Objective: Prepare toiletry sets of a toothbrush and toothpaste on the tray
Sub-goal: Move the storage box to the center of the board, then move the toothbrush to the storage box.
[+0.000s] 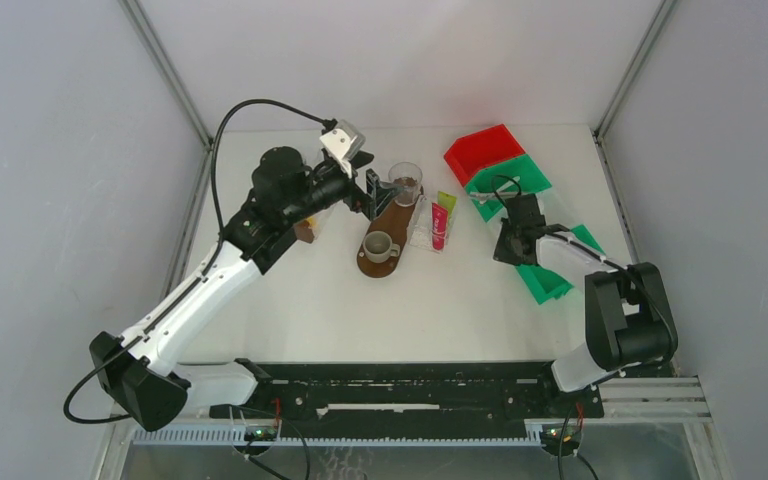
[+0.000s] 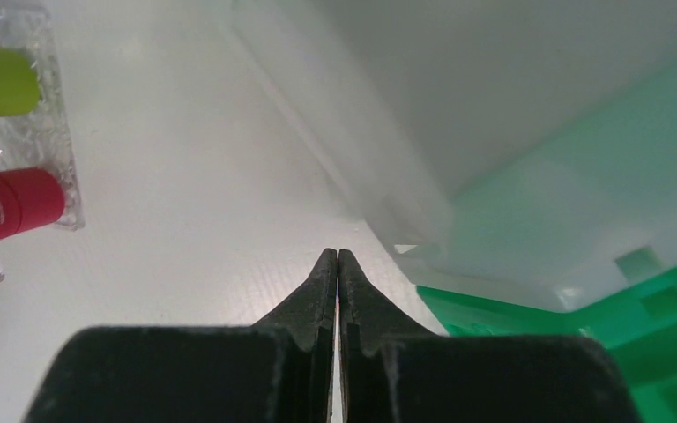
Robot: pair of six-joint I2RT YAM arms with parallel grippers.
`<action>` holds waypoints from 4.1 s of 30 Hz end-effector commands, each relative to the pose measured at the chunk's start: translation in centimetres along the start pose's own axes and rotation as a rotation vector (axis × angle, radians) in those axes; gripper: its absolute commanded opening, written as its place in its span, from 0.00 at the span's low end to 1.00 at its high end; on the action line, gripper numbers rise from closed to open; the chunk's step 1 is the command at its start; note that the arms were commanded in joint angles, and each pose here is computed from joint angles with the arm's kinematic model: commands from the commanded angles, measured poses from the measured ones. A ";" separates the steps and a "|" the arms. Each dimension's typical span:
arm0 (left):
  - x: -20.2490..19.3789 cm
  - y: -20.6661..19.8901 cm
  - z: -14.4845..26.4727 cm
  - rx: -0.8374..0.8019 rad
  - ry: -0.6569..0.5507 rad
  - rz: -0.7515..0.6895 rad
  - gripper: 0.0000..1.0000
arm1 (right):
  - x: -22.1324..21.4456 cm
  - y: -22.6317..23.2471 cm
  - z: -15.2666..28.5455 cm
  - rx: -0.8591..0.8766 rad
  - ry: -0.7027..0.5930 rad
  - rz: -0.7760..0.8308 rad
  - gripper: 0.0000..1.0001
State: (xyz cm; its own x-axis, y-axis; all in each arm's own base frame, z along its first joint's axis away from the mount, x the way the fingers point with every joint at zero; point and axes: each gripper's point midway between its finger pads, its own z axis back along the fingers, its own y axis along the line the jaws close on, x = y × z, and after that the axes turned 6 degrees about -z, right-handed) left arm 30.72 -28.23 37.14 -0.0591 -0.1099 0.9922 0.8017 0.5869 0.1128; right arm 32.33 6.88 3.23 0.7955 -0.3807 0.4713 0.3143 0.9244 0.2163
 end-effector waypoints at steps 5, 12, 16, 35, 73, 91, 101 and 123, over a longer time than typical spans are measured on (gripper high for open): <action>3.5 -0.5 0.9 -0.013 -0.109 -0.036 0.90 | 1.5 -2.8 0.6 -0.114 -0.060 -0.155 0.05; 3.4 -0.7 0.9 -0.024 -0.113 -0.036 0.90 | 2.1 -5.2 1.5 -0.171 -0.108 -0.207 0.05; 3.4 -0.7 0.9 -0.025 -0.114 -0.039 0.90 | 2.7 -6.5 2.3 -0.198 -0.156 -0.247 0.05; 3.2 -0.8 1.0 -0.028 -0.119 -0.048 0.91 | 6.2 -3.6 6.7 0.102 -0.332 -0.213 0.08; 3.1 -0.4 1.3 -0.025 -0.160 -0.055 0.92 | 16.1 6.8 -0.8 0.193 -0.196 -0.329 0.50; 3.2 -0.4 1.5 -0.022 -0.170 -0.055 0.92 | 15.9 5.7 -3.0 0.056 -0.138 -0.532 0.40; 3.1 -0.3 1.6 -0.017 -0.172 -0.056 0.92 | 15.1 5.8 -3.3 0.066 -0.096 -0.560 0.22; 3.1 -0.2 1.6 -0.013 -0.175 -0.056 0.92 | 14.8 5.3 -4.8 0.076 -0.048 -0.563 0.22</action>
State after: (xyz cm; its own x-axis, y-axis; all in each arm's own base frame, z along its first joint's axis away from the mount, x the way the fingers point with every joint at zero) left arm 29.90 -27.97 39.43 -0.1735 -0.0280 0.9844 0.8078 0.5677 0.1585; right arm 47.79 6.46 7.02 0.4965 -0.8162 0.2954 0.6419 0.5744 0.5081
